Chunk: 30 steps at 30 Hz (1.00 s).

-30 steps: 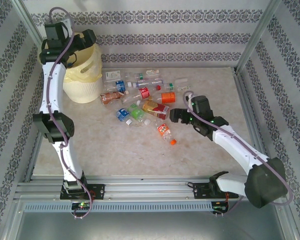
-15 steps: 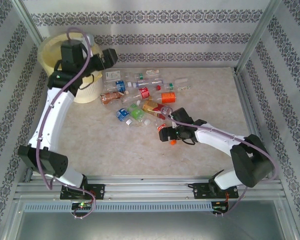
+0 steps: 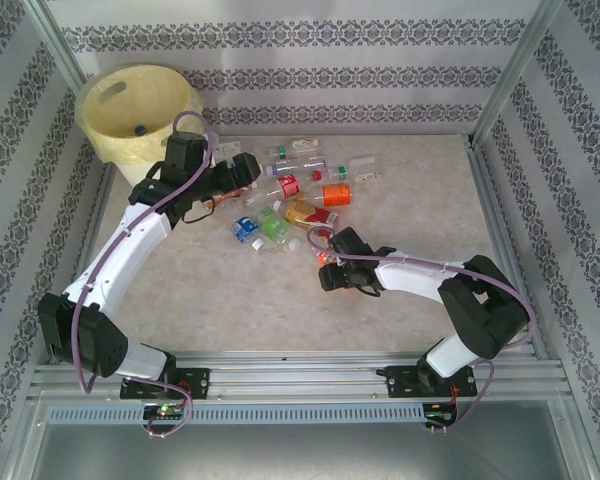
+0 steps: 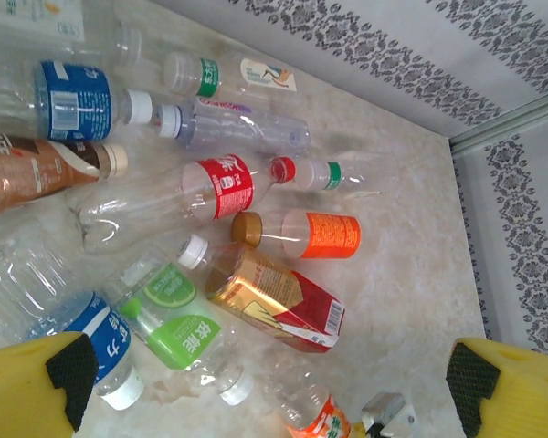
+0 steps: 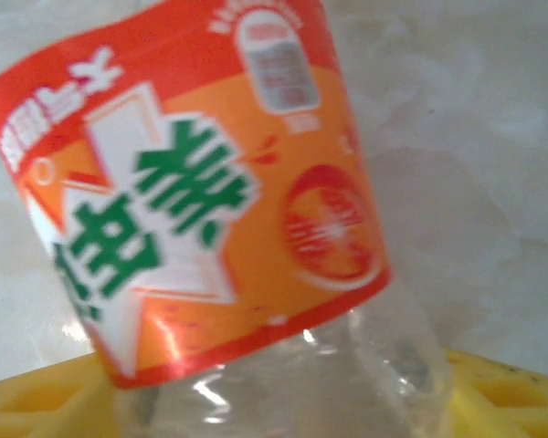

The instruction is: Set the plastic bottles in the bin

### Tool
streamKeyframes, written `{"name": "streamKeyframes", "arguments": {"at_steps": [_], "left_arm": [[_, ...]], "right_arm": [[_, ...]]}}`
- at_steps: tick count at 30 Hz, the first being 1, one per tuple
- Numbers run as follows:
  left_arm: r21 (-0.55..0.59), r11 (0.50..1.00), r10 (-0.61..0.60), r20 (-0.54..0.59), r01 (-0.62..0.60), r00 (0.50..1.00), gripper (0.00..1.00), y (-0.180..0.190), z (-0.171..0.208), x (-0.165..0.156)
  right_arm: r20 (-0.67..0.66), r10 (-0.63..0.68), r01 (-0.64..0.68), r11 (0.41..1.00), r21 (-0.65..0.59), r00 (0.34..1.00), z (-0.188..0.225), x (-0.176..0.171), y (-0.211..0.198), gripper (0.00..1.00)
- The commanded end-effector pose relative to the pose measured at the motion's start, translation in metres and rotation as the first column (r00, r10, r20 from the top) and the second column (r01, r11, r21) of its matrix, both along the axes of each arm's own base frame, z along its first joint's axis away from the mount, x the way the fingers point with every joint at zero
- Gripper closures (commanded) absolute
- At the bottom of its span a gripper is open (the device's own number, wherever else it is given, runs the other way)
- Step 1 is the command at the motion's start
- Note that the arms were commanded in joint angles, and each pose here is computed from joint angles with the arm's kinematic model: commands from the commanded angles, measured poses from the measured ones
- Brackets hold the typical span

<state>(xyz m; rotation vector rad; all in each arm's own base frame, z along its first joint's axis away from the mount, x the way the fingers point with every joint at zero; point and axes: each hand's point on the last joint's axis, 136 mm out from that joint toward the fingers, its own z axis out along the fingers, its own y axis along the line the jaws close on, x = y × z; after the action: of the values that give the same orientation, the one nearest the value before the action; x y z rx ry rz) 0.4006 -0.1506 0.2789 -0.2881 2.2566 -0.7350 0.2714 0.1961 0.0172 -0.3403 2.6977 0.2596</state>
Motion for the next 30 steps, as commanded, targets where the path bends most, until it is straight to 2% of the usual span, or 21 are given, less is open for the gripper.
{"name": "streamKeyframes", "arguments": {"at_steps": [1, 8, 13, 17, 22, 27, 30], "left_arm": [[-0.062, 0.998, -0.004, 0.054, 0.007, 0.999, 0.0, -0.005, 0.014, -0.004], [-0.117, 0.992, -0.05, 0.042, 0.054, 0.998, 0.0, -0.017, 0.002, -0.003], [-0.201, 0.961, -0.18, 0.081, 0.193, 0.98, 0.0, -0.045, 0.006, -0.005], [-0.235, 0.928, -0.262, 0.145, 0.29, 0.954, 0.0, -0.066, 0.013, -0.014], [-0.269, 0.847, -0.405, 0.231, 0.458, 0.885, 0.0, -0.1, 0.026, -0.03], [-0.221, 0.876, -0.386, 0.211, 0.428, 0.898, 0.0, -0.107, 0.018, -0.026], [-0.242, 0.852, -0.423, 0.204, 0.464, 0.883, 0.0, -0.12, 0.017, -0.023]], "right_arm": [[0.041, -0.008, 0.009, 1.0, -0.022, 0.999, 0.0, 0.003, -0.002, 0.38], [0.171, -0.023, 0.009, 0.996, 0.087, 0.985, 0.048, 0.015, 0.007, 0.5], [0.299, -0.059, -0.017, 0.969, 0.247, 0.953, 0.104, 0.03, 0.023, 0.53], [0.359, -0.111, -0.051, 0.909, 0.414, 0.927, 0.145, 0.047, 0.037, 0.53], [0.418, -0.133, -0.147, 0.806, 0.573, 0.899, 0.188, 0.062, 0.057, 0.53], [0.472, -0.097, -0.254, 0.74, 0.623, 0.876, 0.219, 0.067, 0.074, 0.53], [0.481, -0.063, -0.296, 0.717, 0.631, 0.874, 0.227, 0.068, 0.085, 0.53]]}}
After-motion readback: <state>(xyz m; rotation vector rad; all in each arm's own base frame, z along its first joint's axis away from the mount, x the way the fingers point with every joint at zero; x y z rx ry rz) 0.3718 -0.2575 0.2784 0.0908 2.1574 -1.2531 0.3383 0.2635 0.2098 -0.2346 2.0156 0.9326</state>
